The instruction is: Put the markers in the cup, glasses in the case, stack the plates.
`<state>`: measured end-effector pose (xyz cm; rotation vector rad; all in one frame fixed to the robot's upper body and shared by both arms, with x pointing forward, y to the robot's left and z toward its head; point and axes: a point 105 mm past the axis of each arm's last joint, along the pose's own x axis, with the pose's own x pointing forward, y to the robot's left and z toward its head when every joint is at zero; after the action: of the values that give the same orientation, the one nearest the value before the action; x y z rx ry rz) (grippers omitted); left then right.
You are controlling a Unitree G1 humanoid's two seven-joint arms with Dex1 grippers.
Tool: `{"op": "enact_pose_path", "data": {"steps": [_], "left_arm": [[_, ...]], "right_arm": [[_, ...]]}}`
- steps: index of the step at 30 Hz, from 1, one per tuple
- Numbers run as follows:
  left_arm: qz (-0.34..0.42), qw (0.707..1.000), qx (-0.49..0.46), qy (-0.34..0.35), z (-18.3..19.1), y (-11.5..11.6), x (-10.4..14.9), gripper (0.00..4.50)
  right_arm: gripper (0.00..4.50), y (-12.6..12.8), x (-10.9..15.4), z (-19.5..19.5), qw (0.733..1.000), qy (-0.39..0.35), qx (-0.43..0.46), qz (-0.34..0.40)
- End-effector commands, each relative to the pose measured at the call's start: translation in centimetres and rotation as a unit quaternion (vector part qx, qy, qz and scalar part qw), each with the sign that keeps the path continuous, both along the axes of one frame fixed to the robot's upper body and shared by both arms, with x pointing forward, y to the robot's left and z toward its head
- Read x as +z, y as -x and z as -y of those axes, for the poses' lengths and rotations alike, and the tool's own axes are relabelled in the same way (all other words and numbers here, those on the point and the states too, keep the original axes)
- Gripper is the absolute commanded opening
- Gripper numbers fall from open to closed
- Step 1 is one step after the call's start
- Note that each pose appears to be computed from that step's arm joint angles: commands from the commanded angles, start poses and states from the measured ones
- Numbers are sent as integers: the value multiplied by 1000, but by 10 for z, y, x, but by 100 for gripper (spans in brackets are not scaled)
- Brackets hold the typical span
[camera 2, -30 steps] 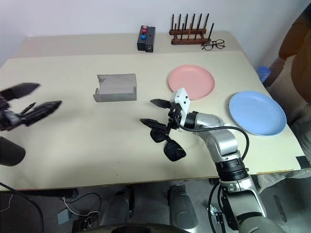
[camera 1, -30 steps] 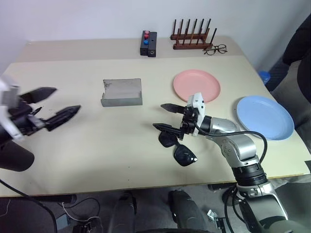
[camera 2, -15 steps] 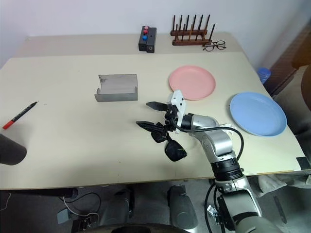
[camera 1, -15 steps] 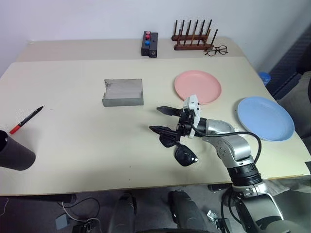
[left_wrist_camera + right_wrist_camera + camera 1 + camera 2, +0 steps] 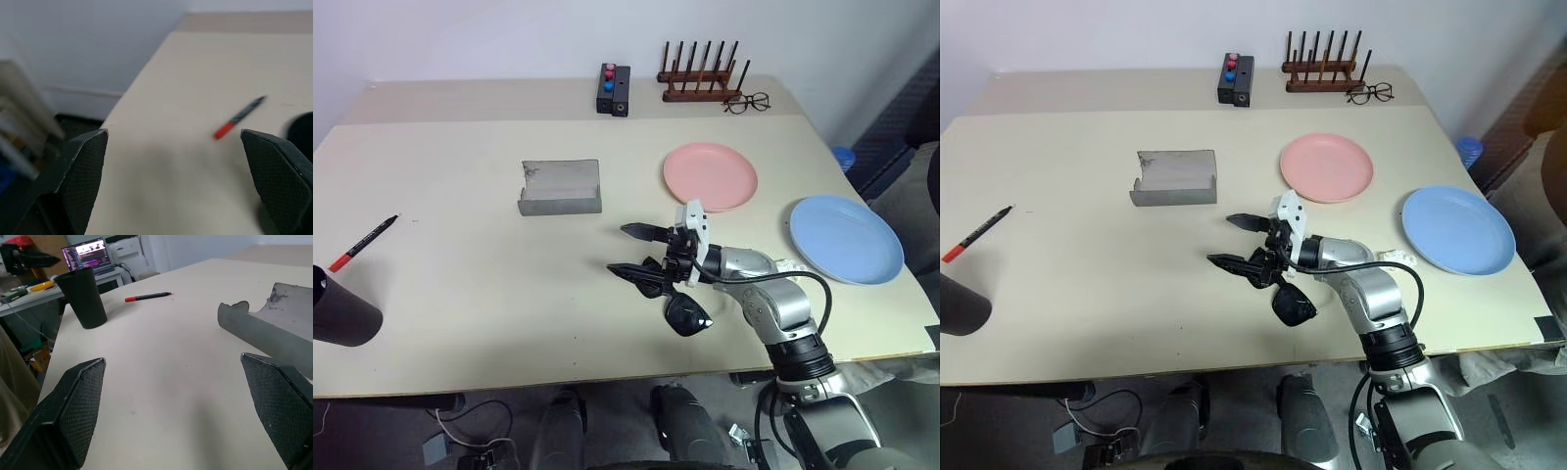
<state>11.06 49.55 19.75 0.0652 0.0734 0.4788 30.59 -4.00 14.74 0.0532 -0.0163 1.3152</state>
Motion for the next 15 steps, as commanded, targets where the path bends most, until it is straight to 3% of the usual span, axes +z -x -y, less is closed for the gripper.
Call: {"op": "enact_pose_path", "data": {"steps": [1, 15], "left_arm": [[-15, 999, 26, -20, -10, -11, 5, 445], [-104, 994, -15, -18, -15, -56, -40, 445]], "right_arm": [[450, 6, 13, -4, 1000, -14, 11, 26], [450, 9, 14, -6, 999, -16, 10, 25]]}}
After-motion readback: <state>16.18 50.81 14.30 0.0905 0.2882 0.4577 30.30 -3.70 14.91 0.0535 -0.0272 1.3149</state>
